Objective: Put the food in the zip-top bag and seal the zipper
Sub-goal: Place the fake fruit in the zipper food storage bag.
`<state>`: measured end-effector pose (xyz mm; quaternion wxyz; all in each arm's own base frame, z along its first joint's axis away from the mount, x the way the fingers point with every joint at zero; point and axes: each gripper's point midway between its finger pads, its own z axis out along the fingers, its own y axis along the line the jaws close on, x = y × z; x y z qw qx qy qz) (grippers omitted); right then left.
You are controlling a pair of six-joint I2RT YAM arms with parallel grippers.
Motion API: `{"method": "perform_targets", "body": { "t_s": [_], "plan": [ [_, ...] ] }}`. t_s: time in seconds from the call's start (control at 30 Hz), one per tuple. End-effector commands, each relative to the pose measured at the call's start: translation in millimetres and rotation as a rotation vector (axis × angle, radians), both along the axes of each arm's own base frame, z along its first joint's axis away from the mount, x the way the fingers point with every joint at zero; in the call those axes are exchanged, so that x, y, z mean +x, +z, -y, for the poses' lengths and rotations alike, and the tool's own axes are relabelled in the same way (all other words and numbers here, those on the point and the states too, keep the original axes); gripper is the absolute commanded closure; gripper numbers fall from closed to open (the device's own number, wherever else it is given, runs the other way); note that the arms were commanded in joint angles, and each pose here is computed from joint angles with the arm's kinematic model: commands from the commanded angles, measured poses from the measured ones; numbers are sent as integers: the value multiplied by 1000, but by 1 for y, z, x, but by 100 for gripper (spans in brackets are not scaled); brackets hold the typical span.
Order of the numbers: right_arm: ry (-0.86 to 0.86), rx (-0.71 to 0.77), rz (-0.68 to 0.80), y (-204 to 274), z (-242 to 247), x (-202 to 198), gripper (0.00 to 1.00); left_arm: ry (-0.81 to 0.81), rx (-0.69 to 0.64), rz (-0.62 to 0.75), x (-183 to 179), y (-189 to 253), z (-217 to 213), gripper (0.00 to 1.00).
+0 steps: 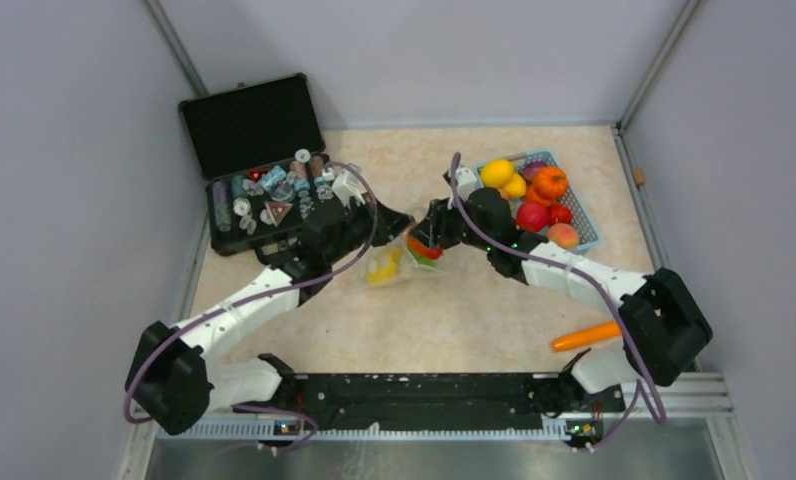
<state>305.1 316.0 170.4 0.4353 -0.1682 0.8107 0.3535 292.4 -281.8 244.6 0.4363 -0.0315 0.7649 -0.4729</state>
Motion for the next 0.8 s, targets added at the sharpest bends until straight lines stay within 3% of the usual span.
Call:
{"method": "perform_targets", "body": {
  "t_s": [0.0,0.1,0.2,0.3,0.43,0.6,0.7,0.77],
  "plan": [
    [-17,198,132,66,-10,7,67,15,-127,82,-1,39,-1,100],
    [110,188,97,62,-25,-7,57,54,-100,89,2,38,-8,100],
    [81,88,54,41,-18,-2,46,88,-81,96,3,37,-16,99],
    [51,5,89,41,-6,3,43,114,-70,107,2,38,-22,98],
    [83,58,162,76,-4,-7,40,149,-44,107,3,33,-30,98],
    [-58,124,273,109,26,-8,39,311,6,73,14,20,-59,98],
    [-238,69,251,97,55,8,36,343,40,95,15,16,-71,97],
    [-244,37,180,75,57,15,36,347,87,91,17,14,-75,97]
  ]
}}
